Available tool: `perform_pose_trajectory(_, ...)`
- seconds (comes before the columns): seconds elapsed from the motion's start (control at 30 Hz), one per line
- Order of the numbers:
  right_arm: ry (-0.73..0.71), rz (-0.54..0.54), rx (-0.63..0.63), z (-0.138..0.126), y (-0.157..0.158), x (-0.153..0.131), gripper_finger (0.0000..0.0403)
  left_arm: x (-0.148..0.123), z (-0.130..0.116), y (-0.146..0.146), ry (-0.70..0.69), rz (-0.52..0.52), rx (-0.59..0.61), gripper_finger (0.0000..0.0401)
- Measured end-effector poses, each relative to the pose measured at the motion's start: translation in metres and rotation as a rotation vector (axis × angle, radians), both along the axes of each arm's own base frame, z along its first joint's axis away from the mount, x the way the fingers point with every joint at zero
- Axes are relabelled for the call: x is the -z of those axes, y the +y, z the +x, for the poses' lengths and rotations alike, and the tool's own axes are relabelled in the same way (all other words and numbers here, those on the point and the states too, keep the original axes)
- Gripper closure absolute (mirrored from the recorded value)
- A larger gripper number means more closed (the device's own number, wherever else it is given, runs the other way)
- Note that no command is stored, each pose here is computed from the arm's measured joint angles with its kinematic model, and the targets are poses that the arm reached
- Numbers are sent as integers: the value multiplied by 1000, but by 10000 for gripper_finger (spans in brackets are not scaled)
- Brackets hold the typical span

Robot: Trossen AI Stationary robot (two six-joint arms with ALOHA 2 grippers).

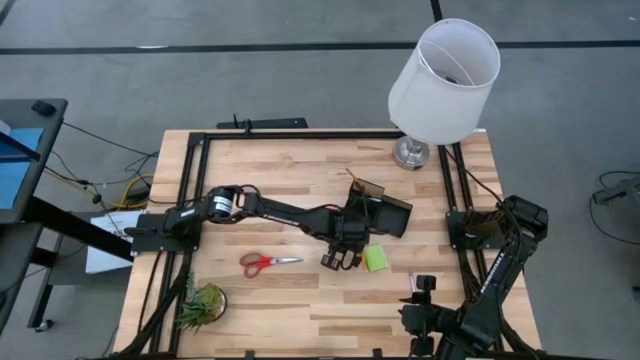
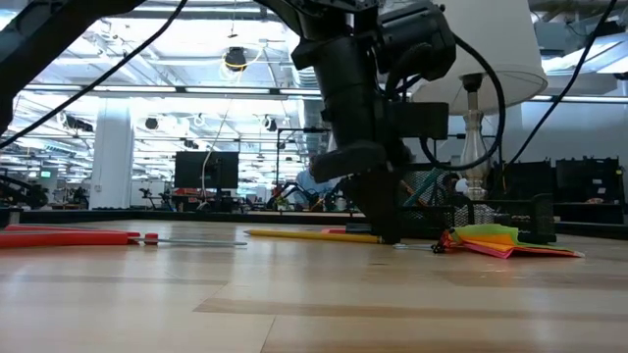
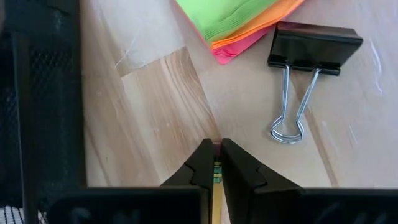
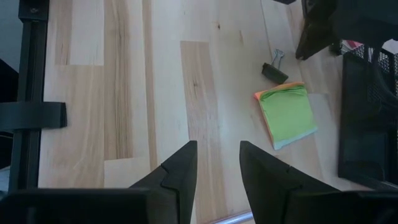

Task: Pick and place office supplies into organizer
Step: Put the yellow pencil into the desk organizer

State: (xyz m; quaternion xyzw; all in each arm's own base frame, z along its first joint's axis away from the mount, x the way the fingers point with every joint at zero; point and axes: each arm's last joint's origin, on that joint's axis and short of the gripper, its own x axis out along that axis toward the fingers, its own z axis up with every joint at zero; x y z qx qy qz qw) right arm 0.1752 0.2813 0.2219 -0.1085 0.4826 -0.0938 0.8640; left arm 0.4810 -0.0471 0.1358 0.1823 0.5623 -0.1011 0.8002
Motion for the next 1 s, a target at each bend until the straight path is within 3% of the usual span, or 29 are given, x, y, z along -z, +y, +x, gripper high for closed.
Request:
perform_pose_trajectory(0.17, 1, 1, 0, 0, 0, 0, 289, -17, -2, -17, -40, -44, -112, 398)
perform_pose_trajectory(0.3, 3, 3, 2, 0, 0, 0, 289, -59, 0, -43, -199, -54, -151, 399)
perform_pose_trajectory(0.5, 13, 10, 2, 0, 0, 0, 289, -123, 1, -53, -440, 178, -285, 400)
perform_pose_trajectory(0.67, 13, 20, -1, -1, 2, 0, 289, -187, 5, -45, -738, 154, -331, 401)
perform_pose_trajectory(0.77, 20, 57, 2, -5, 6, 1, 289, -199, 13, -35, -838, 204, -258, 400)
perform_pose_trajectory(0.87, 13, 124, 26, -16, 14, 4, 289, -208, 17, -15, -889, 268, -265, 400)
perform_pose_trajectory(1.0, 12, 121, -30, -37, 22, 9, 289, -207, 23, 25, -909, 232, -273, 400)
